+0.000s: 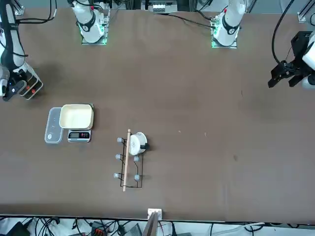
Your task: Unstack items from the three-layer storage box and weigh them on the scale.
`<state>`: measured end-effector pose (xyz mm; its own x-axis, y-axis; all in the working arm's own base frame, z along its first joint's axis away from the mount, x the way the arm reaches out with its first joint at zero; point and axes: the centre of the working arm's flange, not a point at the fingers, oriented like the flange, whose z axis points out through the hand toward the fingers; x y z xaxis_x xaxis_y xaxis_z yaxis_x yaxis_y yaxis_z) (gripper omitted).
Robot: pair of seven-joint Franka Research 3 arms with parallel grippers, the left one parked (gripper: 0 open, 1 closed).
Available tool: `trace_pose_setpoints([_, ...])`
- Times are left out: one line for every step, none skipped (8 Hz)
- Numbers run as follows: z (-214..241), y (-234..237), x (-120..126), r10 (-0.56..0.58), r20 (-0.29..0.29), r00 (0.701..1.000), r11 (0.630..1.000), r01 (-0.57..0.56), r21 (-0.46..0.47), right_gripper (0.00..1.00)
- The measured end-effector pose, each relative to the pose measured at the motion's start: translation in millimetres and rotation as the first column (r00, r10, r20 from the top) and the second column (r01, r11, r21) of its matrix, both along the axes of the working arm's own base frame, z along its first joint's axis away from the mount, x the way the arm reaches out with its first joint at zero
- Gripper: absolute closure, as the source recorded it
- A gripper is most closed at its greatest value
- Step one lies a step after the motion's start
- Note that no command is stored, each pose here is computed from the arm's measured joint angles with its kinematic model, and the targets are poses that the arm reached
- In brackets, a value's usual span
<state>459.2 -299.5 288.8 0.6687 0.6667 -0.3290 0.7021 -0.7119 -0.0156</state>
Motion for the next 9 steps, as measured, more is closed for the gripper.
trace_pose_setpoints([0.1,12.7,8.8,0.009,0.005,1.0,1.0,-0.009,-0.004,0.87])
trace_pose_setpoints([-0.3,26.1,17.1,0.008,0.012,1.0,1.0,-0.008,-0.011,0.87])
trace_pose_setpoints([-0.4,38.6,24.6,0.014,0.018,1.0,1.0,-0.013,-0.016,0.87])
trace_pose_setpoints([-0.1,48.8,31.4,0.021,0.023,0.999,1.0,-0.021,-0.016,0.87])
trace_pose_setpoints([-0.2,56.4,37.9,0.019,0.033,0.999,1.0,-0.019,-0.007,0.87])
trace_pose_setpoints([0.4,61.1,44.1,0.014,0.043,0.999,1.0,-0.015,0.004,0.87])
trace_pose_setpoints([0.8,63.3,49.3,0.009,0.05,0.999,1.0,-0.01,0.007,0.87])
trace_pose_setpoints([0.8,64.6,52.8,0.001,0.055,0.998,1.0,-0.001,0.005,0.85])
trace_pose_setpoints([-0.1,66.3,54.5,-0.02,0.057,0.998,1.0,0.019,0.013,0.76])
